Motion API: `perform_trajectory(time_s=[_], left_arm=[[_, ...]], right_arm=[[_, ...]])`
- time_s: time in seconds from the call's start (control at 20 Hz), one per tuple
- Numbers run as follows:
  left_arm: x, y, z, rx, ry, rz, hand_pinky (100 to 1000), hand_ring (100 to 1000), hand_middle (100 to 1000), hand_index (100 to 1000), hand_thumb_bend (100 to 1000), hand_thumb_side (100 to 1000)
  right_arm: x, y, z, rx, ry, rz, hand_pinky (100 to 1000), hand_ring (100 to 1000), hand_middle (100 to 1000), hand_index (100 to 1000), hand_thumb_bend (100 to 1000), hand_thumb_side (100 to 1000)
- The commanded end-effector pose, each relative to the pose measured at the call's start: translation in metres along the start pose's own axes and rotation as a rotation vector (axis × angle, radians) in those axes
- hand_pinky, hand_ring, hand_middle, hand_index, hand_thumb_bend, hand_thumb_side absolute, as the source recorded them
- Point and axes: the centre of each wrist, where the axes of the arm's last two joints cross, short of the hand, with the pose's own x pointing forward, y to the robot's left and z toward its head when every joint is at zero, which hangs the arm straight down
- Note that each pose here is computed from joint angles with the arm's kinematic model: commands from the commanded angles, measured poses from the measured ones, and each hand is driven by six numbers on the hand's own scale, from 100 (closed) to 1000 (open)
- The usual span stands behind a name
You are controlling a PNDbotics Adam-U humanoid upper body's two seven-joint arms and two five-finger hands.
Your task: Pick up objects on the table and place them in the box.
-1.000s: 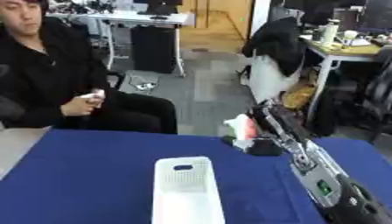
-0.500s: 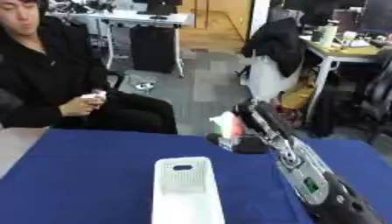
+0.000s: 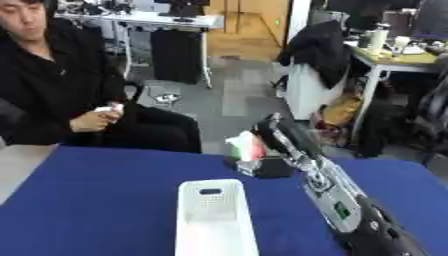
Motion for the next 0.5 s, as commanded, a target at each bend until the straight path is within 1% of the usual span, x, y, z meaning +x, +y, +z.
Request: perform_trajectory(time_s=[0.05,0.25,0.5], left_arm=[[0.006,0.007,-0.011,0.008,-0.039,-0.018,518,604,476,717,132,811],[0.006,0.006,-0.012,0.009,-0.042,-0.014,519,604,476,718,132,811],[0.007,0.006,-0.012,0.012,-0.043,-0.011,519,605,477,718,132,812]], right_arm=[[0.007,-0.008,-0.009,0.001,-0.035,0.025,100,100,171,435,660,576],[0.009,-0.002,-0.011,0.023,-0.046,0.028,100,100,171,436,662,578],[0.018,0.004,-0.015,0.057,-0.094,0.019,100,100,171,435,659,579]])
